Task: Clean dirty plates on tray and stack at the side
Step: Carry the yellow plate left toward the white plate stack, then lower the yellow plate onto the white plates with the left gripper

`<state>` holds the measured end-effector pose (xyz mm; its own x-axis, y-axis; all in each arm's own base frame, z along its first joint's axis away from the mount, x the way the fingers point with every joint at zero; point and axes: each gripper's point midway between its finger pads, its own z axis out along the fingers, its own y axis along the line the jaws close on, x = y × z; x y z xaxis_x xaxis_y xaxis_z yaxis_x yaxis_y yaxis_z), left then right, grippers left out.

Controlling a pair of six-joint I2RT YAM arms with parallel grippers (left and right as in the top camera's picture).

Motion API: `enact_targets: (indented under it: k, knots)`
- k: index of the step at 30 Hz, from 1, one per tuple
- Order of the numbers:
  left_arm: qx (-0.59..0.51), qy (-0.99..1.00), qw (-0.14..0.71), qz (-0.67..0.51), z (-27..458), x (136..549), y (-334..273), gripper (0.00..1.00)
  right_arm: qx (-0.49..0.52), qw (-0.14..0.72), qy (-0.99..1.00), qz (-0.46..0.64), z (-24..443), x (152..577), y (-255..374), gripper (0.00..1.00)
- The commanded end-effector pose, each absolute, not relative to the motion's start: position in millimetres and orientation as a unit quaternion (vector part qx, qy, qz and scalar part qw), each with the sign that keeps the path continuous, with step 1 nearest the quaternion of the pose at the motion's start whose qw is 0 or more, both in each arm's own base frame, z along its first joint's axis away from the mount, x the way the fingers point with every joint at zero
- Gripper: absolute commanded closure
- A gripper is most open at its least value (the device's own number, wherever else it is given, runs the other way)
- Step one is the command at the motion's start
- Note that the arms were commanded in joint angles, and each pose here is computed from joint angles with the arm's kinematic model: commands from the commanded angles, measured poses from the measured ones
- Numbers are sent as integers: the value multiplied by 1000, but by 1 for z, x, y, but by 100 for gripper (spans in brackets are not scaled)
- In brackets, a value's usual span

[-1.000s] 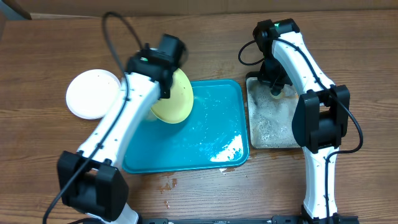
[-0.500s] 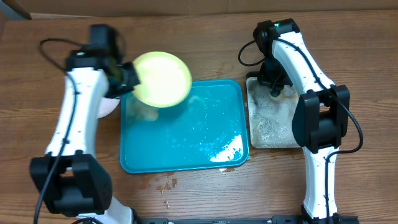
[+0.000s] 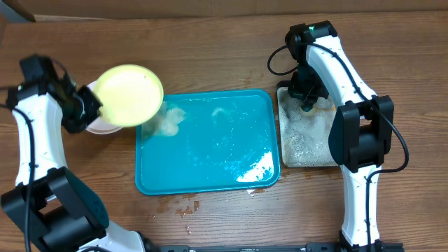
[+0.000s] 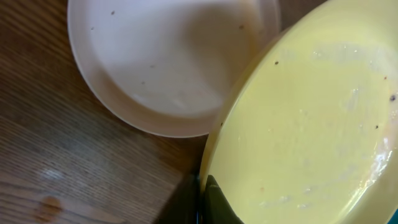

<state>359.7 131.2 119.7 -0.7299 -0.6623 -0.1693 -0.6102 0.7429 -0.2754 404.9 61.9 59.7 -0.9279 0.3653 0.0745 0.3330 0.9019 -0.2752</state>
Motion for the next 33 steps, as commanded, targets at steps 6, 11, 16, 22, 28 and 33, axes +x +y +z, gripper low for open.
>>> enact_targets:
  k: [6, 11, 16, 22, 28, 33]
  knots:
    - [-358, 919, 95, -132, 64, 329, 134, 95, -178, 72, -973, 129, 61, 403, 62, 96]
    - [-387, 907, 101, -134, 56, 319, 152, 95, -171, 76, -974, 130, 62, 401, 61, 96]
    - [-420, 885, 129, -151, 60, 315, 179, 96, -170, 80, -973, 130, 62, 400, 61, 96]
    - [-424, 879, 165, -142, 64, 322, 198, 96, -169, 81, -974, 130, 62, 399, 61, 96]
    - [-411, 883, 191, -125, 66, 335, 204, 96, -168, 86, -973, 132, 63, 397, 61, 96]
    - [-416, 883, 175, -127, 46, 338, 205, 96, -168, 88, -973, 133, 63, 396, 60, 96]
